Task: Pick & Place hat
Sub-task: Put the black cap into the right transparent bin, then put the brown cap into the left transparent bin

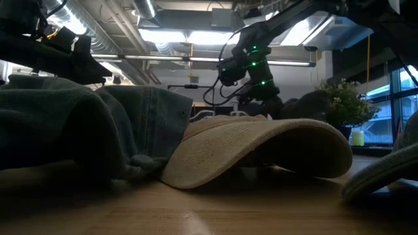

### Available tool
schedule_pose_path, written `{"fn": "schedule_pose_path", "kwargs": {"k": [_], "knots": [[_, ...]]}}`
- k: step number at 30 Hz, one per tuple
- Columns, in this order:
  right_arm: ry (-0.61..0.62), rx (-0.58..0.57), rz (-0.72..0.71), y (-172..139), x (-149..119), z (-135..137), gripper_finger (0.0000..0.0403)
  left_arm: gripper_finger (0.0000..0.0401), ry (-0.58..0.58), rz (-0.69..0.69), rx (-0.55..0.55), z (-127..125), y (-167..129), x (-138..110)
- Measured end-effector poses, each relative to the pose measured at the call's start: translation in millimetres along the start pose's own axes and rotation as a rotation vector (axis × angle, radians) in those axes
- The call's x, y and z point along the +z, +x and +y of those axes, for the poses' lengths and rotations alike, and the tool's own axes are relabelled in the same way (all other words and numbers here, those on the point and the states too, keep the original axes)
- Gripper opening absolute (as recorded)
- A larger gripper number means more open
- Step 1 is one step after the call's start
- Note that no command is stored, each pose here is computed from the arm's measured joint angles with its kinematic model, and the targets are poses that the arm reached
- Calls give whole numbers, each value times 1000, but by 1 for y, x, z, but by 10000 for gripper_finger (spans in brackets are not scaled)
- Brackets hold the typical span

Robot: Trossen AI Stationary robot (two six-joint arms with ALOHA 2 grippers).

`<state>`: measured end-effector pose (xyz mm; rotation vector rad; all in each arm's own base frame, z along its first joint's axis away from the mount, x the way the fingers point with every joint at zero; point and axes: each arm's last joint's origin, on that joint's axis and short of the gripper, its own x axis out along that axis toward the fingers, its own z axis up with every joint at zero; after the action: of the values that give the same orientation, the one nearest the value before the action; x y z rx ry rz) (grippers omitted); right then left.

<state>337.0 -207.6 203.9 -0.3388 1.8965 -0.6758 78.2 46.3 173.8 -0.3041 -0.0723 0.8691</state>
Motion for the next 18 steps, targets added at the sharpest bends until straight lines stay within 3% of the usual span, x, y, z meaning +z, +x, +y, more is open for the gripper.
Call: {"fn": "schedule_pose_path", "kwargs": {"k": [9, 18], "knots": [[65, -27, 11, -9, -4, -3, 210, 165, 0, 0, 0, 0, 0, 0], [235, -44, -96, -47, -6, -37, 210, 166, 0, 0, 0, 0, 0, 0]]}}
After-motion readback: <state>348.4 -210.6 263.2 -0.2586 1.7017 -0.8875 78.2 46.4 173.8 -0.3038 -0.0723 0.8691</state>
